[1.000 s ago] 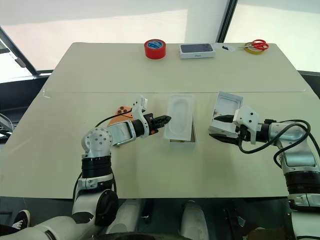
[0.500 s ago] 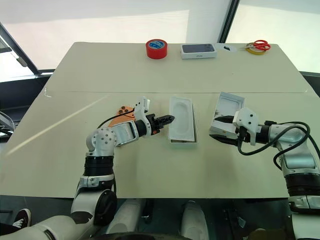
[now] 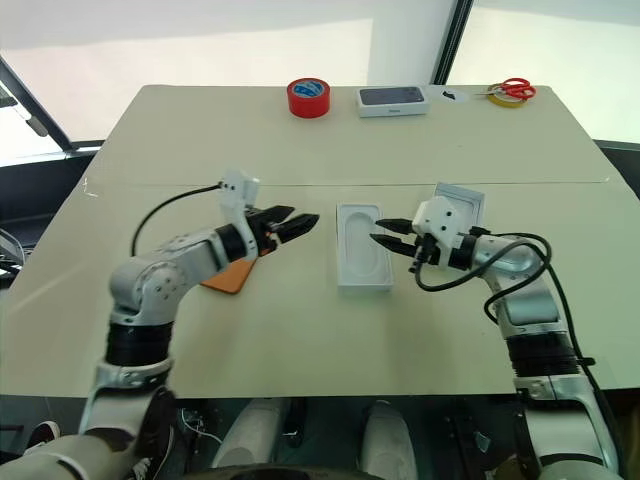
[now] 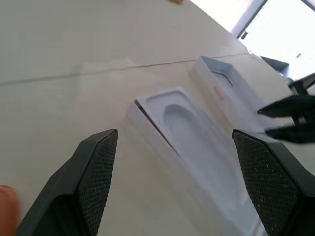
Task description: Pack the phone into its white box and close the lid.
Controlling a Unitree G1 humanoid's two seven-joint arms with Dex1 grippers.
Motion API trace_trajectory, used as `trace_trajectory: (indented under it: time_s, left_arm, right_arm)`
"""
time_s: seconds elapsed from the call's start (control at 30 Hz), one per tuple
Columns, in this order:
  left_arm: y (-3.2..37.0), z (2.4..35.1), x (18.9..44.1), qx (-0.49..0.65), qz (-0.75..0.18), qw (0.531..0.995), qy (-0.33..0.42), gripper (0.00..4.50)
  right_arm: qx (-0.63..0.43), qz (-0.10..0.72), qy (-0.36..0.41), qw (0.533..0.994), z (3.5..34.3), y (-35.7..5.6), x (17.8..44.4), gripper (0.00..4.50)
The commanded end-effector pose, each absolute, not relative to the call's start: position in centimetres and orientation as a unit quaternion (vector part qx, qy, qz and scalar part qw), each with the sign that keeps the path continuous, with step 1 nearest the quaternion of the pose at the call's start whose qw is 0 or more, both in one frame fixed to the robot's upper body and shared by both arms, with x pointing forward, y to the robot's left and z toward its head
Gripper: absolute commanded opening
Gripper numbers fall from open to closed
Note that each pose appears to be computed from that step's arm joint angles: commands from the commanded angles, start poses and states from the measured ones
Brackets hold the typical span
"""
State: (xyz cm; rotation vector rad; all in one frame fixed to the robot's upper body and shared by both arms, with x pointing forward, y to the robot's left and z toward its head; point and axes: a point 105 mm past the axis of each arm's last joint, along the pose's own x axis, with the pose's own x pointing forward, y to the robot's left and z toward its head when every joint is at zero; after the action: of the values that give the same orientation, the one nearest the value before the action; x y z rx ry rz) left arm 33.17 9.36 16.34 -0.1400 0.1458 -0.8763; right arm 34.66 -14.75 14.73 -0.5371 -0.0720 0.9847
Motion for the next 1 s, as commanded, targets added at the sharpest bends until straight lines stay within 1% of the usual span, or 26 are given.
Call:
trace_trajectory:
  time_s: [0.03,0.07,0.2,0.3,0.37,0.4,0.43,0.47,0.6,0.67,0.8,0.87,1.0]
  left_arm:
    - [10.7,19.0,30.8,0.001,-0.491,0.871,-0.015,3.89]
    - [11.4,19.0,30.8,0.014,-0.485,0.874,-0.021,3.89]
    - [14.9,17.8,30.2,0.067,-0.48,0.875,-0.003,3.89]
    - [16.6,17.6,29.9,0.096,-0.466,0.88,-0.018,3.89]
    - [17.3,17.4,29.8,0.103,-0.455,0.884,-0.022,3.89]
    - [17.5,17.4,29.8,0.108,-0.451,0.886,-0.025,3.89]
    - [17.7,17.3,29.9,0.099,-0.448,0.888,-0.024,3.89]
    - [18.0,17.1,29.9,0.101,-0.441,0.891,-0.021,3.89]
    - [19.6,15.7,30.9,0.074,-0.404,0.911,0.032,3.89]
    - [20.6,15.4,31.7,0.04,-0.379,0.922,0.065,3.89]
    - [23.1,15.9,33.3,-0.04,-0.338,0.936,0.088,3.89]
    - [24.1,15.4,33.6,-0.092,-0.333,0.929,0.13,3.89]
    - [25.3,14.3,34.3,-0.121,-0.32,0.922,0.183,3.89]
  right_arm:
    - [-0.33,0.447,-0.036,0.831,13.6,-12.8,36.1,0.02]
    - [-0.339,0.445,-0.035,0.828,13.3,-12.6,36.3,0.02]
    - [-0.385,0.438,-0.024,0.812,12.3,-12.5,37.1,0.02]
    - [-0.433,0.481,0.003,0.762,10.2,-12.4,36.0,0.02]
    - [-0.43,0.537,0.015,0.726,9.0,-11.8,34.0,0.02]
    - [-0.426,0.555,0.016,0.714,8.7,-11.6,33.3,0.02]
    - [-0.406,0.571,0.021,0.713,8.7,-11.3,32.7,0.02]
    - [-0.403,0.575,0.019,0.712,8.8,-11.1,32.6,0.02]
    - [-0.413,0.525,-0.005,0.744,9.9,-10.9,34.7,0.02]
    - [-0.392,0.495,-0.027,0.775,11.5,-10.7,35.9,0.02]
    - [-0.325,0.449,-0.089,0.827,15.8,-8.9,37.6,0.02]
    - [-0.316,0.448,-0.106,0.829,16.9,-7.1,37.7,0.02]
    - [-0.303,0.483,-0.112,0.814,17.5,-2.5,36.6,0.02]
